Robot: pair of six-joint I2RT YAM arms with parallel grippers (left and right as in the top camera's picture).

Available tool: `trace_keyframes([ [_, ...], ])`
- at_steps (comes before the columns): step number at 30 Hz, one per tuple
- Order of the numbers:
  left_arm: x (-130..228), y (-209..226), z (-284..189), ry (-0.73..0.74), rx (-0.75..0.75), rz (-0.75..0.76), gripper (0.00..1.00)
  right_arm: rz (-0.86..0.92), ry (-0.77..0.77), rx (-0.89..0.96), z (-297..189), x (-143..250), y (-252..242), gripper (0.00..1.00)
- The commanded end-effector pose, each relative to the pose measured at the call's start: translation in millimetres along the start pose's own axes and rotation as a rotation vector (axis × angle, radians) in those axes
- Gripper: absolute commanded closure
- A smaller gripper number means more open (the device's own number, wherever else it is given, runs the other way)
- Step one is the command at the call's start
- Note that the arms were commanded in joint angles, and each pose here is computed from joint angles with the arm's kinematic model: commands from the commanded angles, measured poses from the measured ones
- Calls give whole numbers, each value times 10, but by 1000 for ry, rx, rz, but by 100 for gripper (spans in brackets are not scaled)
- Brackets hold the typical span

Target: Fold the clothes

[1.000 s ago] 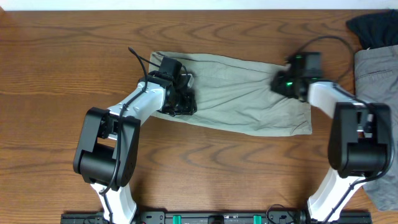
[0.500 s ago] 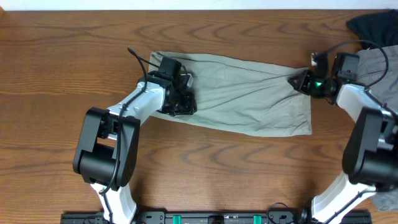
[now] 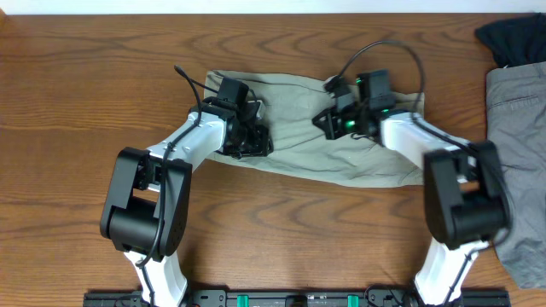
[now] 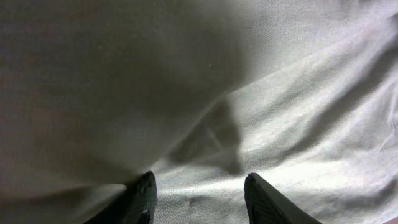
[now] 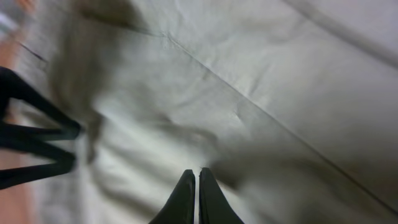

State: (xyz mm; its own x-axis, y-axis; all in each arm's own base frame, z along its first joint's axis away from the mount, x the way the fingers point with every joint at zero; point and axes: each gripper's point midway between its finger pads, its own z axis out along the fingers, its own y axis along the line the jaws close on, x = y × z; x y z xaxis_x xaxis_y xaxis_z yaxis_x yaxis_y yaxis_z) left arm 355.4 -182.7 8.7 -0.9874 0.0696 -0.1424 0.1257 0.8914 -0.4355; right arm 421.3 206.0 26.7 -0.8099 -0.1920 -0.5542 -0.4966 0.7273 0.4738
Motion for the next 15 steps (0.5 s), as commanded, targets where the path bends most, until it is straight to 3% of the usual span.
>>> trace_keyframes([
  [1, 85, 159, 95, 30, -45, -27, 51, 20, 21, 44, 231, 138, -160, 96],
  [7, 102, 162, 94, 37, -46, -30, 50, 188, -87, 235, 352, 78, -794, 96],
  [15, 135, 170, 92, 50, -50, -35, 50, 360, -210, 383, -155, -10, -1625, 96],
])
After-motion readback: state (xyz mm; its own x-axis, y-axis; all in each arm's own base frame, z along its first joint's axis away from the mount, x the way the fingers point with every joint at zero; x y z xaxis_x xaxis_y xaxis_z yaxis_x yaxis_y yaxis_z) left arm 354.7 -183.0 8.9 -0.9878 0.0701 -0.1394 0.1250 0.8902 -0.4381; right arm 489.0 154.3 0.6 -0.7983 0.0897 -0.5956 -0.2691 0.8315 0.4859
